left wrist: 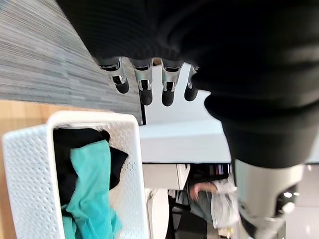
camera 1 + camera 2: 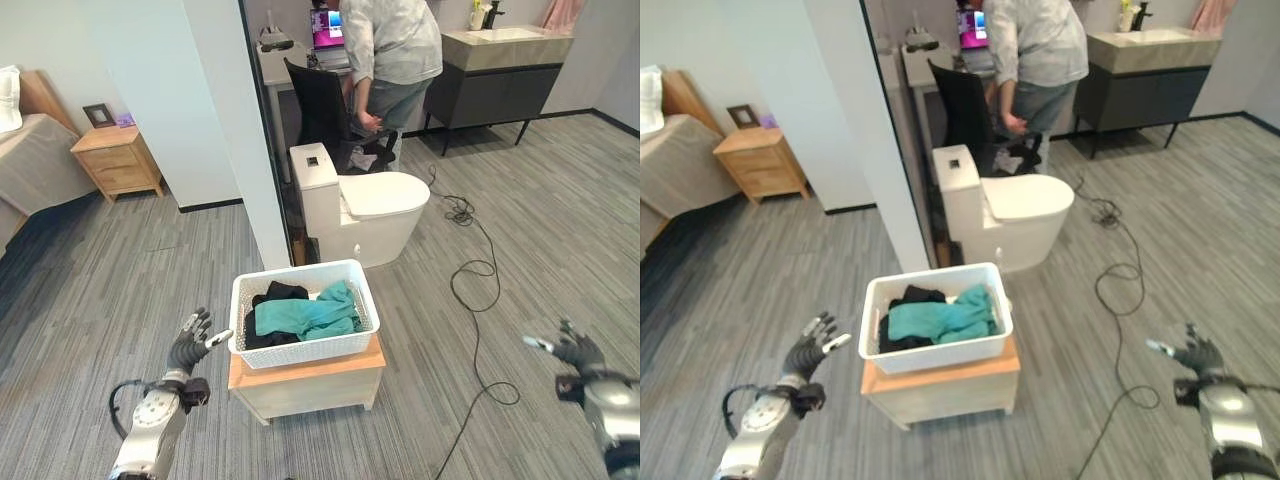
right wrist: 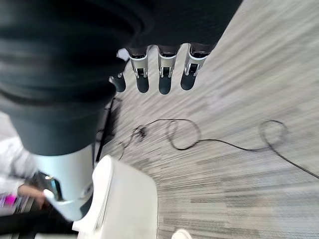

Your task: Grab the laundry basket,head to the washer,open it,put in the laundry and shut it.

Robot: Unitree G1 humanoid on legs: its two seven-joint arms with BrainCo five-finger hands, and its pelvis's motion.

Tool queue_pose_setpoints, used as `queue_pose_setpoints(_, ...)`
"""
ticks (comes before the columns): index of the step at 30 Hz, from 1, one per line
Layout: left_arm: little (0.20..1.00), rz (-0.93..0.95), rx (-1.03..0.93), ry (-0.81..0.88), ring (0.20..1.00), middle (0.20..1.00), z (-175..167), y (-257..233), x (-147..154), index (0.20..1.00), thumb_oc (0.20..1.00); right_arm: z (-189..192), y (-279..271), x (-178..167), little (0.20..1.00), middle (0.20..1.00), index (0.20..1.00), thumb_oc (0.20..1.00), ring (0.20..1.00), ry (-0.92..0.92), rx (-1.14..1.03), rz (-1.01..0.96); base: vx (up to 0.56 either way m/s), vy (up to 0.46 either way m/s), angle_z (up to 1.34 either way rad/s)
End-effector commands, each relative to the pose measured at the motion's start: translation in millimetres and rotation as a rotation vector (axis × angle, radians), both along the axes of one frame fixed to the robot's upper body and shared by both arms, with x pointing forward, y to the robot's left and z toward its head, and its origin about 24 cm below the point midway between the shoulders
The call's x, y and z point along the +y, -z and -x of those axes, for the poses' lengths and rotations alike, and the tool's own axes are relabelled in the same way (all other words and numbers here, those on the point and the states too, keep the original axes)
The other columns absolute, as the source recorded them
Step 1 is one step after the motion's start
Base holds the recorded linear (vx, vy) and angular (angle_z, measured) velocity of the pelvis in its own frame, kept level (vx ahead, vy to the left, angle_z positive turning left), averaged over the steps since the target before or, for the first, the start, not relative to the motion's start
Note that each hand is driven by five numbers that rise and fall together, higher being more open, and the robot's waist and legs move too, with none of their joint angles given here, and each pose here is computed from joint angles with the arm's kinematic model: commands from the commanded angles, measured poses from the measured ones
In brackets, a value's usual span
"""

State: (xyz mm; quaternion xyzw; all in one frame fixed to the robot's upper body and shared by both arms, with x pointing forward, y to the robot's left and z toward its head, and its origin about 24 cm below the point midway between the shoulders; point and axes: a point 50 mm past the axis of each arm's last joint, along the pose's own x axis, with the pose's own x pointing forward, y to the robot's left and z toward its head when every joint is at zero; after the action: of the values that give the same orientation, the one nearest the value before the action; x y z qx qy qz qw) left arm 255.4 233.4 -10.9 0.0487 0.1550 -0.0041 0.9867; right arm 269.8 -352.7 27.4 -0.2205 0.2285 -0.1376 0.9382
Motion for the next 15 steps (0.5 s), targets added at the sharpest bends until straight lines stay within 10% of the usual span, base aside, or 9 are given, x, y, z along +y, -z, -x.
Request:
queue_pose_setpoints(1, 1.000, -0.101, -0.082, 0.075, 1.000, 1.000, -59.4, -39.0, -16.8, 1.000, 1.000, -59.8, -40.1, 41.0, 1.000, 1.000, 1.000, 1.000, 1.000, -0.150, -0.102, 0.024, -0.21, 0.001, 0.01)
queue_pose_setpoints(15, 1.000, -0.379, -0.076, -0.207, 1.000, 1.000, -152.6, -154.4, 14.2, 1.000, 1.000, -149.6, -147.9, 142.1, 1.000, 1.000, 1.000, 1.000, 1.000, -0.329, -0.243, 0.071, -0.14, -0.021, 0.02)
